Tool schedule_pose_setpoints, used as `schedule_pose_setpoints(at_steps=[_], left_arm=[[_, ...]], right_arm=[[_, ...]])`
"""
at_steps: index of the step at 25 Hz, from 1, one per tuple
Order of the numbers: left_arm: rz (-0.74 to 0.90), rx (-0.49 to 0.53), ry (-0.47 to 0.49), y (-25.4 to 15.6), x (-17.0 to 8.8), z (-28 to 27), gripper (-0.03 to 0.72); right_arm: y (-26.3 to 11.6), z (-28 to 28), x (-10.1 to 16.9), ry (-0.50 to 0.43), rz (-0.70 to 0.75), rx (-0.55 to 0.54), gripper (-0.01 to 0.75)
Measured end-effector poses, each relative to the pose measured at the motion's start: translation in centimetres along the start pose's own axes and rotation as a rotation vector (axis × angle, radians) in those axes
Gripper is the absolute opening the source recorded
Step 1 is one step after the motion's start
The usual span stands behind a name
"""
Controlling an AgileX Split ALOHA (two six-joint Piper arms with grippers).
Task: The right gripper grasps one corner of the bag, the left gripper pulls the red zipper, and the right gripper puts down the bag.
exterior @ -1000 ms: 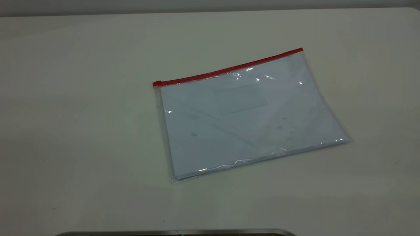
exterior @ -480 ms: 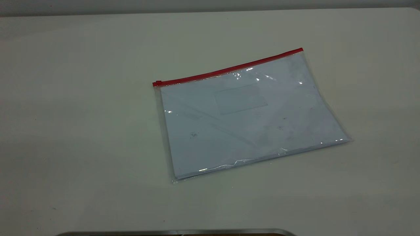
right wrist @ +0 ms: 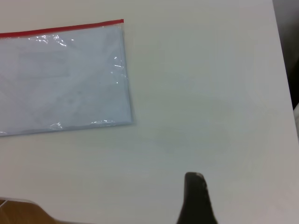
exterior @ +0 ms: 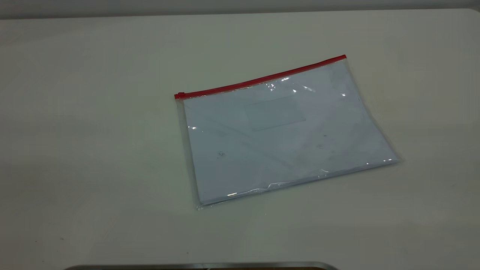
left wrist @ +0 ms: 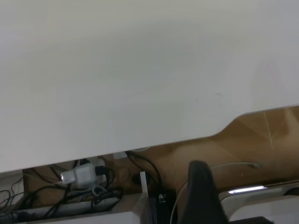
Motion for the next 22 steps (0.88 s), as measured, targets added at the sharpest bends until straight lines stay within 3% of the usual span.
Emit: schedule_pose_setpoints(at_steps=[10, 22], left_arm=[[-0.009, -0.015, 0.007, -0.1, 0.0, -0.2, 0.586], [-0.177, -0.24, 0.117, -2.3, -0.8, -2.3, 0.586]], right_arm=[[0.0, 0.0, 0.0, -0.001, 0.0, 0.0, 0.579], [0.0, 0.0, 0.0, -0.001, 0.0, 0.0, 0.579]])
Point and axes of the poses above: a point on each arm's last joint axis where the gripper is mounted, z pointing out along that axis toward the gripper, x along the wrist's bending axis when the last joint is at zero, y = z × x, the point moved 2 cm from there along z, pointing out along that axis toward the gripper, and after that the axes turned 10 degrees about z, right-handed, at the moved point
